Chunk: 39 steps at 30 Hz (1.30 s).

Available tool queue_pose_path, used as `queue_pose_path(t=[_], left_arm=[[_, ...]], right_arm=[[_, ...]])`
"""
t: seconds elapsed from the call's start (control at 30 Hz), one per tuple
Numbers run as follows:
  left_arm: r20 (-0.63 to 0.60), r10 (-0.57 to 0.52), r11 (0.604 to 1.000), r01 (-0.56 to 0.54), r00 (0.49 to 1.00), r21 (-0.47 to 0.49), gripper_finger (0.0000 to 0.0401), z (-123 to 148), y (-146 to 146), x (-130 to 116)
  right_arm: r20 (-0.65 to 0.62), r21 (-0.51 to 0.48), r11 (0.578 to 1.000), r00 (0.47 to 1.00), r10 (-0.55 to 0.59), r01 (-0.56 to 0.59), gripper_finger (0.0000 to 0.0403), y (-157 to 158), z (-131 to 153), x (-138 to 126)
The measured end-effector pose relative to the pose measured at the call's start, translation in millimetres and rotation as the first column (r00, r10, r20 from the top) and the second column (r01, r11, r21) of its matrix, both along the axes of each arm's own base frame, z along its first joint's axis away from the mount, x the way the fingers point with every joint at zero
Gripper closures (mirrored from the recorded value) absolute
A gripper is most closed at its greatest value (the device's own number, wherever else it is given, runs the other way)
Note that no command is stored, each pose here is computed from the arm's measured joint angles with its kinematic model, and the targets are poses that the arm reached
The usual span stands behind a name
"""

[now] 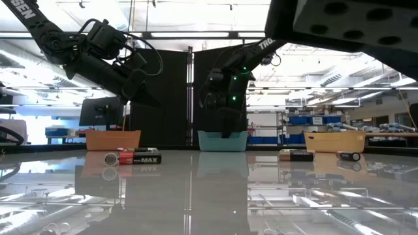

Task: Sort batteries
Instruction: Put the red battery into the yellow bin, then put the silver battery into the yellow bin

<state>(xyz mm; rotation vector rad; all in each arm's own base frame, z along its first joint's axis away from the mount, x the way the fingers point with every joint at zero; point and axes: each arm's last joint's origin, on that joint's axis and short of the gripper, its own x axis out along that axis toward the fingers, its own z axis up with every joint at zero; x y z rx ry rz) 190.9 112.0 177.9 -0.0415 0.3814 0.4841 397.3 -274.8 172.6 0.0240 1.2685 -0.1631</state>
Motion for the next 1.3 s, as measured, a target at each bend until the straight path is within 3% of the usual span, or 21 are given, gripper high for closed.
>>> queue_pose_path(t=[0.3, 0.57, 0.9, 1.03, 1.17, 1.3], left_arm=[[0.0, 0.0, 1.0, 0.0, 1.0, 0.0, 0.0391, 0.0, 0.0, 0.0], [0.0, 0.0, 1.0, 0.0, 1.0, -0.001, 0.0391, -0.1, 0.0, 0.0], [-0.02, -0.022, 1.0, 0.021, 1.0, -0.018, 0.0391, -2.3, -1.0, -0.5], [-0.017, -0.113, 0.993, 0.113, 0.993, -0.034, 0.0391, -1.0, -2.9, 1.4], [-0.012, -0.204, 0.977, 0.203, 0.979, -0.062, 0.0391, 5.4, -3.5, 5.6], [-0.02, -0.269, 0.962, 0.267, 0.963, -0.061, 0.0391, 10.7, -4.9, 9.2]], right_arm=[[-0.001, 0.008, 1.0, 1.0, -0.007, 0.007, 0.0336, -0.5, -7.8, -2.1], [-0.002, -0.008, 1.0, 1.0, -0.018, 0.018, 0.0306, -1.0, -11.4, -2.2], [-0.013, -0.063, 0.998, 1.0, -0.014, 0.014, 0.0276, 2.2, 6.7, -4.5], [-0.02, -0.087, 0.996, 1.0, 0.01, -0.012, 0.0304, 10.9, 39.0, -14.7], [0.055, -0.094, 0.996, 0.999, 0.005, 0.0, 0.0382, 18.3, 71.8, -29.3], [0.137, -0.122, 0.992, 0.991, -0.004, 0.02, 0.0387, 31.9, 85.7, -46.3]])
